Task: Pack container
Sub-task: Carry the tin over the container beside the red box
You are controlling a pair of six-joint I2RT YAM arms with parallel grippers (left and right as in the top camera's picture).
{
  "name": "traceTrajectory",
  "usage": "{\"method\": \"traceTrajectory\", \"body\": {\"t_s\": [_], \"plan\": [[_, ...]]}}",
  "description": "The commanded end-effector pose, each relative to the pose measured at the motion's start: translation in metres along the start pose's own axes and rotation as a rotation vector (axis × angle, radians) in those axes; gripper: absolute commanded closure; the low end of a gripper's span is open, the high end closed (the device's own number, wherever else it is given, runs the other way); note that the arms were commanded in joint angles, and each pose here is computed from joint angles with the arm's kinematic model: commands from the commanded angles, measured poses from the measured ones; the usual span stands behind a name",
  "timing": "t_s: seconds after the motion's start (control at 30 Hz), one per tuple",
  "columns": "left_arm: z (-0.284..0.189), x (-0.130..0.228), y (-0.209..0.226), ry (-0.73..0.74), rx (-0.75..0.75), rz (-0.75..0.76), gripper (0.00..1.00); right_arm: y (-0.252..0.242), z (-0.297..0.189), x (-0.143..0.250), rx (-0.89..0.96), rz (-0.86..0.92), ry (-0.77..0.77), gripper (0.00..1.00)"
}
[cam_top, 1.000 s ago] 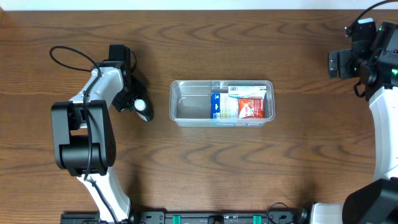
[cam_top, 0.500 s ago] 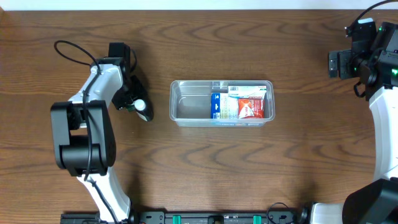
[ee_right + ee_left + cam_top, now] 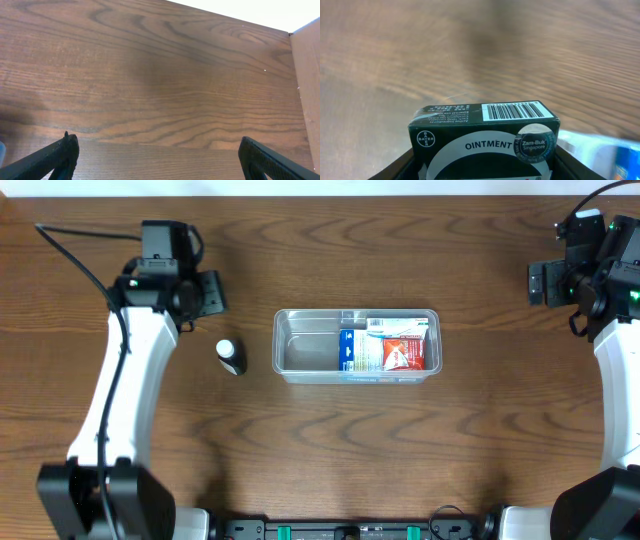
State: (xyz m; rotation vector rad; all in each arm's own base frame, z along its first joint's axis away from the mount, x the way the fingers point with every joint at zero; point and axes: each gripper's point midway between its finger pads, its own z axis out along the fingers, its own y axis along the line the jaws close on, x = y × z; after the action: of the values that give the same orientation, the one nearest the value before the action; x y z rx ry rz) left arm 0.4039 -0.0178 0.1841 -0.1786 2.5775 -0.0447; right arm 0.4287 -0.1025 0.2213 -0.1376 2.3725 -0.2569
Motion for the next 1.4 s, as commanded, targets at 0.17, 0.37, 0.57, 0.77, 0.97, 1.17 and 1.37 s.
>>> {"method": "traceTrajectory", "body": {"t_s": [0.17, 0.37, 0.57, 0.77, 0.97, 1.17, 1.37], "plan": [[-0.025, 0.022, -0.107, -0.051, 0.151, 0.558, 0.44, -0.002, 0.002, 0.000, 0.002, 0.017, 0.003, 0.01], [-0.036, 0.062, -0.176, -0.070, 0.255, 0.974, 0.44, -0.002, 0.002, 0.000, 0.002, 0.017, 0.003, 0.01], [-0.035, 0.087, -0.204, -0.061, 0.300, 1.143, 0.43, -0.002, 0.002, 0.000, 0.002, 0.017, 0.003, 0.01], [-0.013, 0.103, -0.215, -0.006, 0.342, 1.187, 0.43, -0.002, 0.002, 0.000, 0.002, 0.017, 0.003, 0.01], [0.010, 0.124, -0.232, 0.035, 0.456, 1.307, 0.43, -0.002, 0.002, 0.000, 0.002, 0.017, 0.003, 0.01], [0.025, 0.126, -0.243, 0.024, 0.468, 1.318, 0.43, -0.002, 0.002, 0.000, 0.002, 0.017, 0.003, 0.01], [0.025, 0.134, -0.250, 0.013, 0.534, 1.386, 0.43, -0.002, 0.002, 0.000, 0.002, 0.017, 0.003, 0.01]]}}
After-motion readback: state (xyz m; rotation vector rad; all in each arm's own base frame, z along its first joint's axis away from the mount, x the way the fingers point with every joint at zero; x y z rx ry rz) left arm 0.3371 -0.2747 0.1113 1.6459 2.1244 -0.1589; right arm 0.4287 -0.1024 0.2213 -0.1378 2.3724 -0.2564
